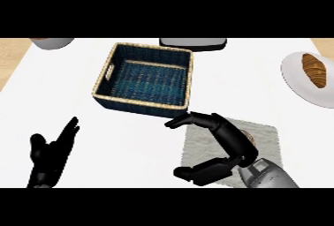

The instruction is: Pick the cupcake from the placemat and place it in the basket

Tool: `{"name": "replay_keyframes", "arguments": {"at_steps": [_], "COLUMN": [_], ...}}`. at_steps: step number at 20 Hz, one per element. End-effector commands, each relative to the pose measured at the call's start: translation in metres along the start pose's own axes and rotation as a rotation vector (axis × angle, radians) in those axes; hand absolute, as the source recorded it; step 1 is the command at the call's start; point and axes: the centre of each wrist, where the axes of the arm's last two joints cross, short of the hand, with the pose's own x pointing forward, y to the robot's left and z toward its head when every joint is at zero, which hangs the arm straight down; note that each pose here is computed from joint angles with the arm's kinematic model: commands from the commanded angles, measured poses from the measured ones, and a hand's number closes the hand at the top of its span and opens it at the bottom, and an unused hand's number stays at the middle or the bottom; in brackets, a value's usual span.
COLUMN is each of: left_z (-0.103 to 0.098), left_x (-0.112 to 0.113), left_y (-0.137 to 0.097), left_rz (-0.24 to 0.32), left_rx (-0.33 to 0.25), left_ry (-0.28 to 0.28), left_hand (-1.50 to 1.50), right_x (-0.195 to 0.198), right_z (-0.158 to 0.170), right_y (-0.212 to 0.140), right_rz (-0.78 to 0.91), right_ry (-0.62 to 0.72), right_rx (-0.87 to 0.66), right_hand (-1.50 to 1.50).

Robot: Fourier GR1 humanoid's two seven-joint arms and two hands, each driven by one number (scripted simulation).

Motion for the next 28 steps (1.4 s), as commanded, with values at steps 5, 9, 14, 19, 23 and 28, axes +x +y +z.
{"name": "replay_keyframes", "arguments": {"at_steps": [5, 9, 14, 19, 23, 28], "left_z": [0.007, 0.007, 0.008, 0.009, -0.003, 0.005], "left_x": [-0.026, -0.028, -0.035, -0.040, -0.023, -0.034], "left_y": [0.006, 0.013, 0.007, -0.005, 0.007, 0.005], "left_rz": [0.020, 0.030, 0.022, 0.012, 0.033, 0.014], "left_rx": [0.032, 0.040, 0.026, 0.000, -0.005, -0.005], "left_ry": [0.143, 0.161, 0.130, 0.148, 0.125, 0.133], "left_hand": [0.00, 0.00, 0.00, 0.00, 0.00, 0.00], "right_x": [0.070, 0.123, 0.184, 0.211, 0.238, 0.255], "right_z": [-0.005, -0.003, -0.001, 0.002, 0.007, 0.018], "right_y": [-0.076, -0.099, -0.123, -0.148, -0.159, -0.170], "right_rz": [0.682, 0.874, 0.973, 0.989, 1.007, 0.998], "right_ry": [0.163, 0.260, 0.380, 0.548, 0.626, 0.661], "right_rx": [-0.089, -0.021, 0.097, 0.314, 0.370, 0.398], "right_hand": [-1.50, -1.50, -1.50, -1.50, -1.50, -1.50]}}
